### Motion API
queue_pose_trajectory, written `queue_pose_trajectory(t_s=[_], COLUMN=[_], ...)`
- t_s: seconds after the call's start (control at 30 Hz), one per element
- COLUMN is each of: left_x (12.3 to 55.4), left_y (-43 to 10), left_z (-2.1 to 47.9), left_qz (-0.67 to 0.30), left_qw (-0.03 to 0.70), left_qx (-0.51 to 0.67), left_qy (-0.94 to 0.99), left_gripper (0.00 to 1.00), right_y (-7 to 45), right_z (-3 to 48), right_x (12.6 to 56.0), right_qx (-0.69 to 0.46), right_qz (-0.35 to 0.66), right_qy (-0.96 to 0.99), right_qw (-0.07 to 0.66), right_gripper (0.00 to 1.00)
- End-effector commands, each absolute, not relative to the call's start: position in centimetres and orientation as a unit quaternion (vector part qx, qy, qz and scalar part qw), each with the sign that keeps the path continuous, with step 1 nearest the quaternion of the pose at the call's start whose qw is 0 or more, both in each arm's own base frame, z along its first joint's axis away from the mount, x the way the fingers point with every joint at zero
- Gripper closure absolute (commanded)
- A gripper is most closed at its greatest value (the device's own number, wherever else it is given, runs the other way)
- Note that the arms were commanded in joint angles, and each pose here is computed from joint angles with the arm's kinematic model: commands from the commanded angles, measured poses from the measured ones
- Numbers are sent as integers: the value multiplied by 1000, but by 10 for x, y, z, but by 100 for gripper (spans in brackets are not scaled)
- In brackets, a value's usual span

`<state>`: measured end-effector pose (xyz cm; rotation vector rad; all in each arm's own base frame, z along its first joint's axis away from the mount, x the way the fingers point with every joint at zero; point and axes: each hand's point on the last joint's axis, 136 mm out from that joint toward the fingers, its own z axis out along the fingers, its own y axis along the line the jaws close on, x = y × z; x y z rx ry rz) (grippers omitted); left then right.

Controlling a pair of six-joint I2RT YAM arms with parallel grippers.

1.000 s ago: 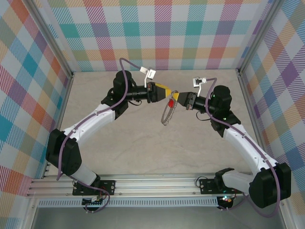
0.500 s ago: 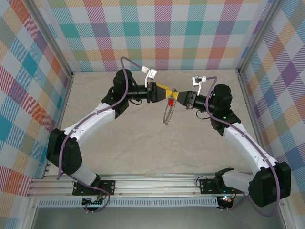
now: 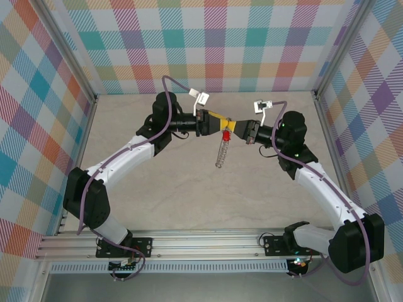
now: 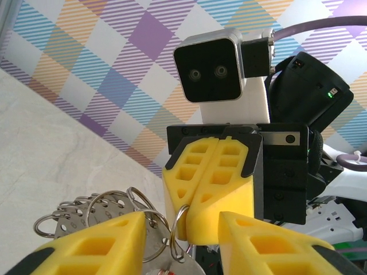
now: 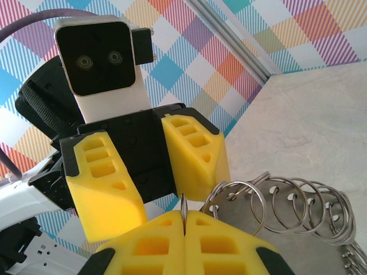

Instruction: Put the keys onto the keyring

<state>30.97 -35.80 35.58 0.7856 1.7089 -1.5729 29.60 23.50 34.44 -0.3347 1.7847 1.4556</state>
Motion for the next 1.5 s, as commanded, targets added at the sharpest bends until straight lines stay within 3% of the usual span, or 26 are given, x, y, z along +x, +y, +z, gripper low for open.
queue_pose_trajectory(t_s=[0.0,0.47,0.57,0.7,0.77,0.83,1.2,1.47], left_x=[303,298,297,295,296,295,284,276], left_y=[-364,-368,-368,-367,-366,-365,-356,-348], left_z=[373,373,374,377,379,381,410,432], left_qz=[-611,-610,-608,-608,-606,-603,-598,-602], left_qw=[347,344,345,349,355,362,391,403], left_qx=[323,335,336,339,339,341,378,399], left_qy=[634,631,631,628,626,624,588,563], left_gripper=[64,89,100,100,100,100,100,100], right_y=[234,233,233,234,231,225,196,200], right_z=[369,364,365,368,373,379,368,365], right_x=[292,293,294,295,294,291,264,262], right_qx=[-158,-156,-155,-153,-155,-154,-147,-162], right_qz=[581,575,574,577,574,565,518,533], right_qy=[677,683,683,681,681,680,693,668], right_qw=[423,423,424,424,428,441,479,493], right_gripper=[100,100,100,100,74,60,56,46])
